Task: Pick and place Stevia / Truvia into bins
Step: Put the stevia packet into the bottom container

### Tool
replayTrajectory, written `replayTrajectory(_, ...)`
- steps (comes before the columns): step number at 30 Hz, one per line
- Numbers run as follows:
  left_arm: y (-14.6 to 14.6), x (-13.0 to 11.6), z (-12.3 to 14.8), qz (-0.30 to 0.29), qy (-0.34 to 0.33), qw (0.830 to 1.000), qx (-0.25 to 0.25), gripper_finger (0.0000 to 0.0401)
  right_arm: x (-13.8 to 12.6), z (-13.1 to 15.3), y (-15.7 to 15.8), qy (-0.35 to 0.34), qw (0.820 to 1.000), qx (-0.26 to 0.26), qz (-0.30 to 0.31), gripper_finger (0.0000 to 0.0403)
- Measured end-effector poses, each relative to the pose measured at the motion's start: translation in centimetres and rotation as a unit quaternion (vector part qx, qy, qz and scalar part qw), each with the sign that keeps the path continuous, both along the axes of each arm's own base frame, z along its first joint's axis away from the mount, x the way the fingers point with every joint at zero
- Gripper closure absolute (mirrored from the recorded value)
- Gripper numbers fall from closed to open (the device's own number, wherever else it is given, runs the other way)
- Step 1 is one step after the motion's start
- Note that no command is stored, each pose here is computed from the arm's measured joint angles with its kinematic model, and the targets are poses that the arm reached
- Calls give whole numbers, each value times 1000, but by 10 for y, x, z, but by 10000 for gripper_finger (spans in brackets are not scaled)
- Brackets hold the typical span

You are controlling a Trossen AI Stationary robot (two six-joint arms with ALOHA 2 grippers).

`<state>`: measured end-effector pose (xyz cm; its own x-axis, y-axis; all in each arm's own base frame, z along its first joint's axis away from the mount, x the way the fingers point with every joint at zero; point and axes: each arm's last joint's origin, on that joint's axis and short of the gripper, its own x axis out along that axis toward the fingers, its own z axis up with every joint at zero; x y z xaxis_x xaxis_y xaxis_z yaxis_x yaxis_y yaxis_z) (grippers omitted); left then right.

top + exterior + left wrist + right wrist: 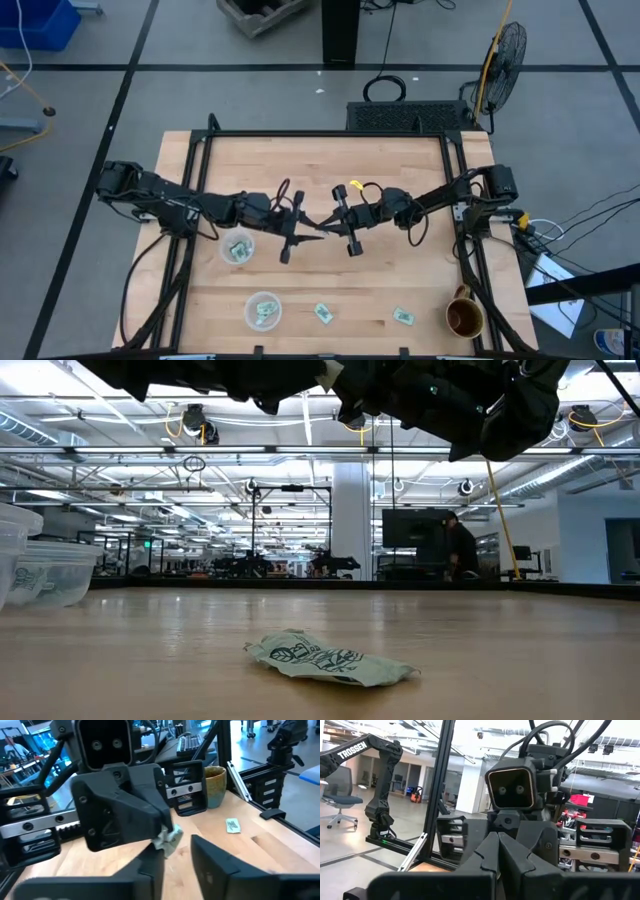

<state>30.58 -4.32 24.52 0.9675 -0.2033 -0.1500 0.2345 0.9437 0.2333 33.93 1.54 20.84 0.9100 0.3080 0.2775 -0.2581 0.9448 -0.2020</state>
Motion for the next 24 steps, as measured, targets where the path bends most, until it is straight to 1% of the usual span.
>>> replayTrajectory(5, 3, 0, 0, 7, -1, 1000, 0, 381, 0, 0, 0, 1, 1000, 0, 0, 403)
replayTrajectory(6, 3, 1, 0, 7, -1, 1000, -3, 390, 0, 0, 0, 1, 1000, 0, 0, 403)
replayTrajectory(11, 3, 0, 0, 9, 3, 1000, -12, 385, 0, 0, 0, 0, 1000, -1, 0, 400)
replayTrajectory(14, 3, 0, -2, 9, 13, 1000, -11, 391, 0, -1, 0, -2, 1000, -11, -3, 385)
replayTrajectory(16, 3, 0, -3, 9, 18, 1000, -14, 396, 0, -1, 0, -1, 1000, -10, -3, 367)
replayTrajectory(21, 3, 0, -4, 10, 27, 999, -20, 389, 0, -2, 1, 11, 1000, -3, 0, 308)
replayTrajectory(24, 3, -2, -10, 15, 64, 997, -33, 396, 0, -2, 5, 19, 1000, 20, 12, 275)
